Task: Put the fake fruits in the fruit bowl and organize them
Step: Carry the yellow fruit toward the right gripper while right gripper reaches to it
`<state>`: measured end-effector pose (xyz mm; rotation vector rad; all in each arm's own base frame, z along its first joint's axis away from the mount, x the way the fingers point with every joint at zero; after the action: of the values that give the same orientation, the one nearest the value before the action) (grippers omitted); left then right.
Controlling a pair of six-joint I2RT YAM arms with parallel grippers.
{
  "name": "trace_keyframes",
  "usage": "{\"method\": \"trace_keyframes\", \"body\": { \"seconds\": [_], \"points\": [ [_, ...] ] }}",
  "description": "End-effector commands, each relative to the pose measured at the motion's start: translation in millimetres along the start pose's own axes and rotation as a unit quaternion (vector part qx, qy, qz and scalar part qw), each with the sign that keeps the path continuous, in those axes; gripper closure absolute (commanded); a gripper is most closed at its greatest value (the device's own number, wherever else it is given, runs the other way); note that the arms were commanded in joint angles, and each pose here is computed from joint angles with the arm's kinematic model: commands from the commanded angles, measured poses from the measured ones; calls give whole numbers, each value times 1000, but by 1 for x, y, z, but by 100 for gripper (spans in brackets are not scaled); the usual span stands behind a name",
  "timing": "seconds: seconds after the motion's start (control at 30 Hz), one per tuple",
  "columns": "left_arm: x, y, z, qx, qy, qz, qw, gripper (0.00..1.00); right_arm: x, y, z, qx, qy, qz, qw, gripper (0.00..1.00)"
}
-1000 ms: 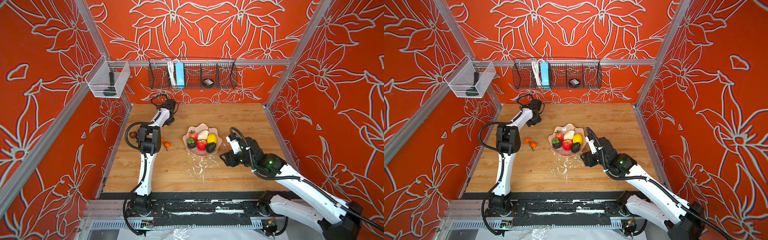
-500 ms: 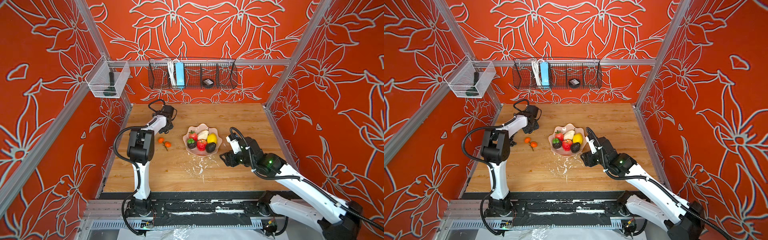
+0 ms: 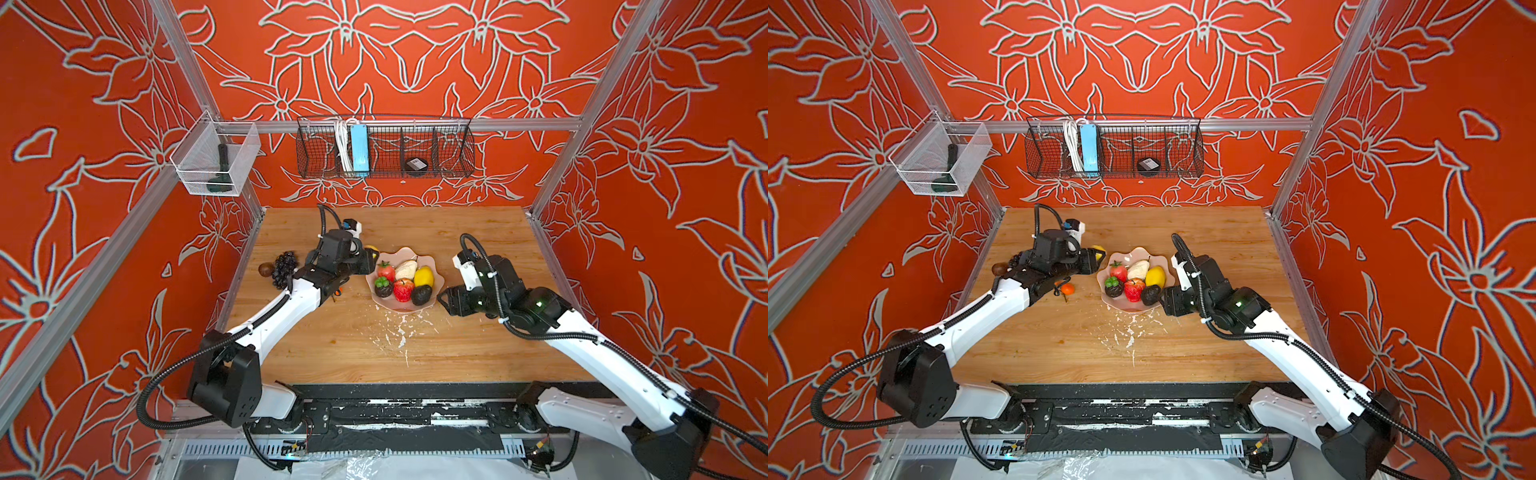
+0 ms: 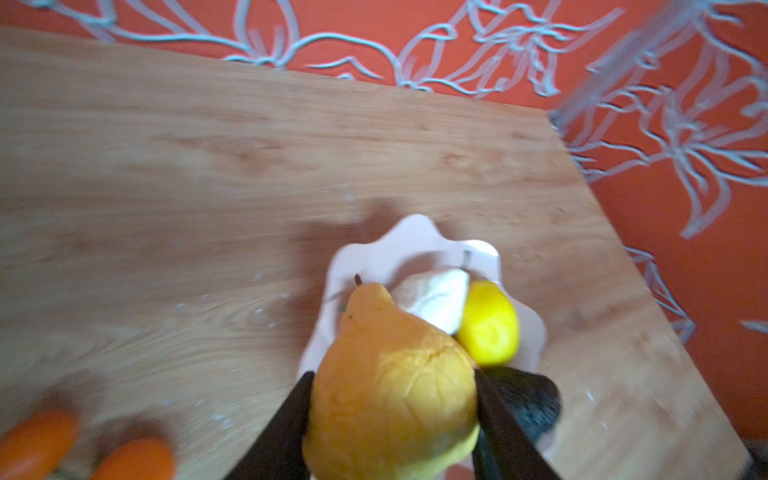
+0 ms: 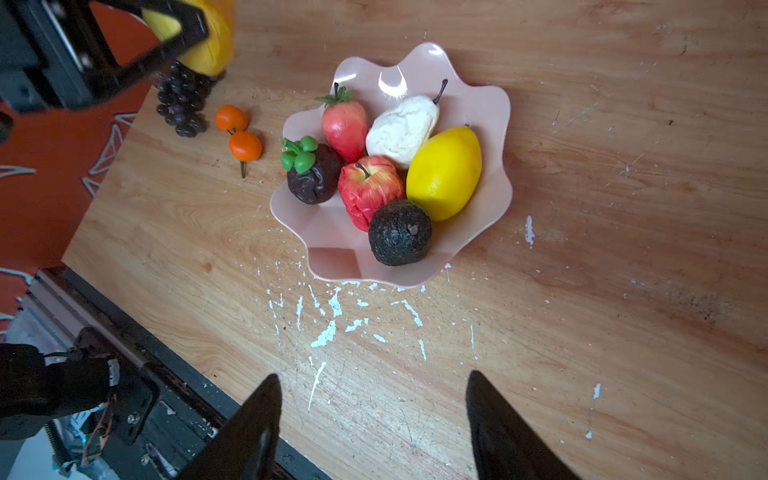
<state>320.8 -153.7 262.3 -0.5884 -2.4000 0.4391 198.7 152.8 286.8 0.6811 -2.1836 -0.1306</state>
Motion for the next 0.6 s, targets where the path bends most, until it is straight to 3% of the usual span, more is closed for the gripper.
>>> {"method": "trace_keyframes", "body": {
  "seconds": [0.0,0.17,0.37,0.57],
  "points": [
    [5,-48,17,-99,14,168,981,58,11,0,-9,-22,4,-18,1000,29],
    [13,-66,53,-150,12,261,953,58,18,-11,-18,-76,12,-66,995,32],
    [28,-77,81,-186,3,330,925,59,13,-1,-22,-79,7,-155,985,40],
    [32,-87,103,-247,-14,291,924,59,-4,4,-17,-107,38,-194,974,47]
  ]
}}
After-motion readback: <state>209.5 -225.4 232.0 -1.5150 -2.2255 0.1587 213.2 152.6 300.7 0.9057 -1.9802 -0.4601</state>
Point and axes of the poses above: each gripper's point midway between its finger pads, its own x axis back along the fingers, its own y axis along the line the jaws close on, z = x × y, the point moved 9 cm from there along x, back along the fingers, and after that the axes turned 4 degrees about x, right-handed, at the moved point
